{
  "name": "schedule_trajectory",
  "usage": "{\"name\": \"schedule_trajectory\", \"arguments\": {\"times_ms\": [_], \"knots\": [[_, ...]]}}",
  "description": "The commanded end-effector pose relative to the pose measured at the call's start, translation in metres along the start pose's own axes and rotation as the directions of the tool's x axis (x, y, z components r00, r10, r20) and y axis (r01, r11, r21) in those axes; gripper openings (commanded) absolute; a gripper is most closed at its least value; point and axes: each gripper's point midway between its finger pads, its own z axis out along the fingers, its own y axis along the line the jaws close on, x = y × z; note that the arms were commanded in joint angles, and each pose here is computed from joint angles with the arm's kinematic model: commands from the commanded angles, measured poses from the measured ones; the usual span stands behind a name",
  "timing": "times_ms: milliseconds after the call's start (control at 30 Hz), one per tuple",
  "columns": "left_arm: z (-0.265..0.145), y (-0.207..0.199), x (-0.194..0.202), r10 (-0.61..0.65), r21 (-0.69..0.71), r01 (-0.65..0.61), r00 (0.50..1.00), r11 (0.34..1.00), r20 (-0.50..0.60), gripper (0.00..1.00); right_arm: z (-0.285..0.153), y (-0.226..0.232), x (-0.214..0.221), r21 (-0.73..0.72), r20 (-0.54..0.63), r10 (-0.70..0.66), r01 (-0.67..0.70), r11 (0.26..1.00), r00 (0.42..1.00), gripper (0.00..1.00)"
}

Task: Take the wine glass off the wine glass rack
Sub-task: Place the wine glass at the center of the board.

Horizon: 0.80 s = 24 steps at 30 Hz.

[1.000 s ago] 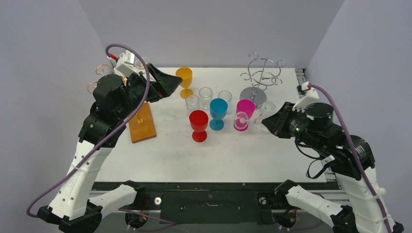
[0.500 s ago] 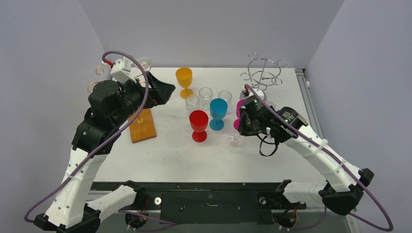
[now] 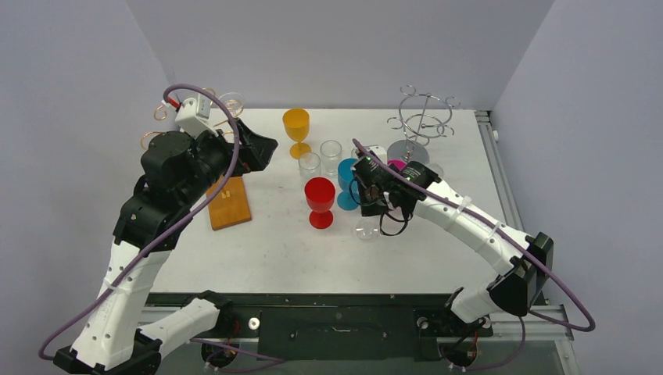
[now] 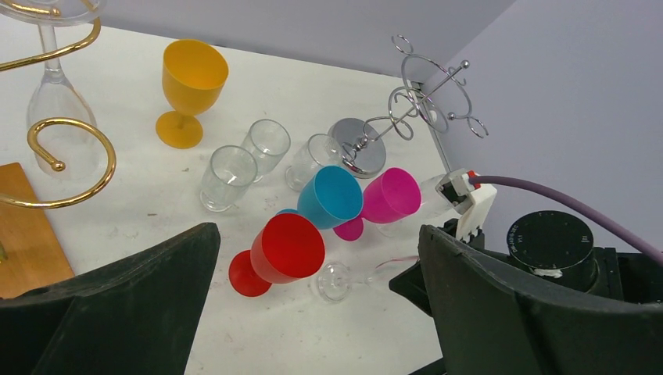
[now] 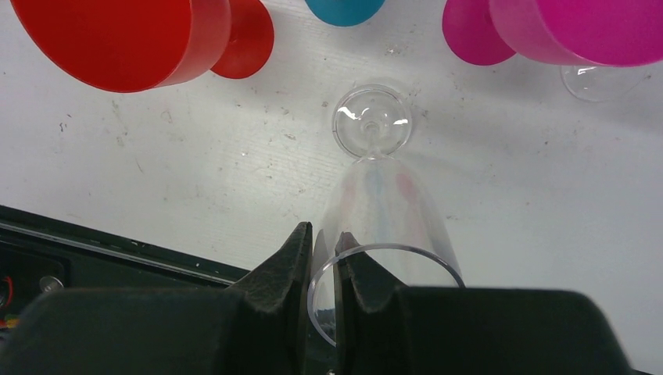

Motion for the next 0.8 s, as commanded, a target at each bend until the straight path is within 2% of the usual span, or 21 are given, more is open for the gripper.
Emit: {"name": "schedule_trajectory", "arguments": {"times_ms": [0, 533, 767], "knots": [[-0.008, -0.005, -0.018, 0.027, 0.013, -0.028, 0.998, 1.000, 0.055, 0.96, -0.008, 0.017, -0.023, -0.055, 0.067, -0.014, 0.017, 0.998, 0.998, 0.00], [0.009, -0.002, -0.012, 0.024, 0.010, -0.024, 0.999, 1.000, 0.029, 0.96, 0.010, 0.027, -0.023, -0.044, -0.001, -0.082, 0.082, 0.996, 0.997, 0.02], [0.014, -0.002, -0.006, 0.018, 0.024, -0.018, 1.000, 1.000, 0.006, 0.96, 0.011, 0.029, -0.025, -0.048, -0.004, -0.095, 0.094, 0.994, 0.995, 0.14]]}}
